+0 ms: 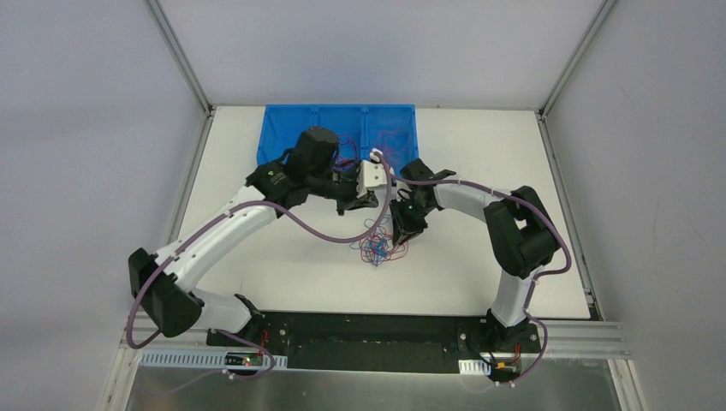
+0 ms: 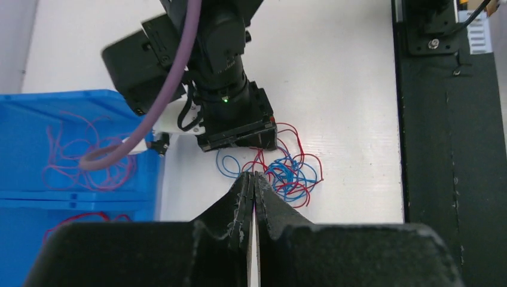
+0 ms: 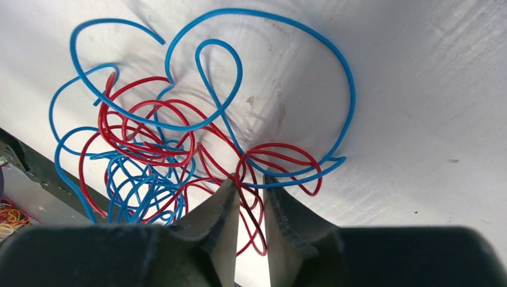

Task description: Untangle the cables

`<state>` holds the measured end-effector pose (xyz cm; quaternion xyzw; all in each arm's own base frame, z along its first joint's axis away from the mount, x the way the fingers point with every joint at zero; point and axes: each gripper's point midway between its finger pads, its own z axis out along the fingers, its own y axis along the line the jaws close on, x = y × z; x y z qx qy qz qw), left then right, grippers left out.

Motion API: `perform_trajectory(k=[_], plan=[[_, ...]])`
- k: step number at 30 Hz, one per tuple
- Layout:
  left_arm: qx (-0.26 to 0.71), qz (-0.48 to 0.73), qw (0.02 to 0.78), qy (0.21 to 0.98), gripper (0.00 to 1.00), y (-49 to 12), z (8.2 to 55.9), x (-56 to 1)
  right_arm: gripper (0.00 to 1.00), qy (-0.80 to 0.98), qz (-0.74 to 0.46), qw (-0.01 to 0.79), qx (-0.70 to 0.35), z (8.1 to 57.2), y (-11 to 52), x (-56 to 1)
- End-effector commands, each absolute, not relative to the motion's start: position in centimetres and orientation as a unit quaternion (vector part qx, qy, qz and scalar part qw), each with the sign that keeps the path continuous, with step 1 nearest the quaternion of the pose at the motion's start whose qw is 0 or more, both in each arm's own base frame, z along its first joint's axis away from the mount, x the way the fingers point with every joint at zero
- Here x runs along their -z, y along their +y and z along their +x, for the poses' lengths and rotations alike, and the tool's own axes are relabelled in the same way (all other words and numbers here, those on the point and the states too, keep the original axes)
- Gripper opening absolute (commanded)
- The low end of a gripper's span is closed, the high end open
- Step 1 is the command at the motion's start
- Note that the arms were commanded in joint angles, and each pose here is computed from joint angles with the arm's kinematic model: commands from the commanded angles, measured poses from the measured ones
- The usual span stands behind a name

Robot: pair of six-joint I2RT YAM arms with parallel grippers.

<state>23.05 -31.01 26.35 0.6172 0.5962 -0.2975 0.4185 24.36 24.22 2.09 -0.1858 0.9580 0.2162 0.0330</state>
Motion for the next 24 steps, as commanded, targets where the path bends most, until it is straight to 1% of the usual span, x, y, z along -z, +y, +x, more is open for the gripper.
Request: perform_trajectory(k=[1,3,4,5,6,12,15,24], plan=[[0.293,0.616,0.374,0.629,0.16,-29.4,21.7,-25.4,0.21,0.968,-0.198,0.014,-0.154,23.4,20.9,-0.1],[0.272,0.635,0.349,0.633,0.42,-29.0,22.2,-22.4,0.19,0.966,-0.2,0.015,-0.164,23.1,21.1,-0.3],[0.267,0.651,0.339,0.625,0.51,-29.0,22.2,-21.0,0.19,0.965,-0.201,0.016,-0.169,23.0,21.3,-0.4],[0.265,0.664,0.327,0.618,0.54,-29.1,22.4,-19.4,0.19,0.963,-0.203,0.017,-0.175,23.0,21.4,-0.5],[0.264,0.668,0.323,0.617,0.54,-29.4,22.7,-18.4,0.19,0.963,-0.204,0.019,-0.177,22.9,21.4,-0.5],[0.252,0.69,0.331,0.592,0.49,-31.6,25.6,-14.6,0.18,0.957,-0.22,0.029,-0.187,22.9,21.7,-1.0],[0.259,0.699,0.325,0.581,0.46,-32.4,26.0,-13.2,0.18,0.957,-0.219,0.029,-0.189,23.1,21.9,-1.2],[0.267,0.715,0.307,0.569,0.46,-33.7,26.7,-9.9,0.18,0.956,-0.221,0.025,-0.19,23.0,22.2,-1.5]])
